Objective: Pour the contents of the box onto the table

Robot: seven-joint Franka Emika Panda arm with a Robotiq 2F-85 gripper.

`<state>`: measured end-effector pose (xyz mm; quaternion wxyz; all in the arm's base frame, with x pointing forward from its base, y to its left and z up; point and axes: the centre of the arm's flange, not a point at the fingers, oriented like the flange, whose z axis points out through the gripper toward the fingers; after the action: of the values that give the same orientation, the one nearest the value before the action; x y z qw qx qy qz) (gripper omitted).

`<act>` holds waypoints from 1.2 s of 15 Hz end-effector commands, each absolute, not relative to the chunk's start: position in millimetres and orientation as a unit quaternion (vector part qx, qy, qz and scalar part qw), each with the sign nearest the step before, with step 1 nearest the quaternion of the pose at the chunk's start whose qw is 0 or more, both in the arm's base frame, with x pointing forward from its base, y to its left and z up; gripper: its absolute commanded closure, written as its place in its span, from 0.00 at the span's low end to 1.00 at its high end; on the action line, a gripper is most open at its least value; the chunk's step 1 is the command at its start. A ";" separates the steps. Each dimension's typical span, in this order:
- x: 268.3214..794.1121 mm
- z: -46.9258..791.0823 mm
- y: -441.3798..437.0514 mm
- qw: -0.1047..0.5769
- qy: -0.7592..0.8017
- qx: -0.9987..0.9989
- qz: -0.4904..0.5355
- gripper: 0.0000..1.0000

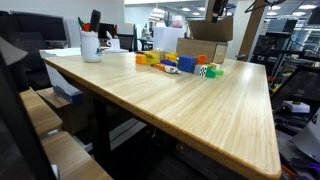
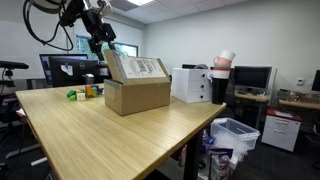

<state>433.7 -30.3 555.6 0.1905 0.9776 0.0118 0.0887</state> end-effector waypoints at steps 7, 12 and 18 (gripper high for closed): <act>414.4 560.9 -1.6 0.051 0.047 0.990 0.123 0.00; 408.1 555.0 -3.5 0.023 0.076 0.986 0.149 0.00; 399.7 539.8 -18.4 0.025 0.068 0.989 0.130 0.00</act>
<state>410.6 -9.4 549.0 0.0297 0.9892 0.0576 0.1318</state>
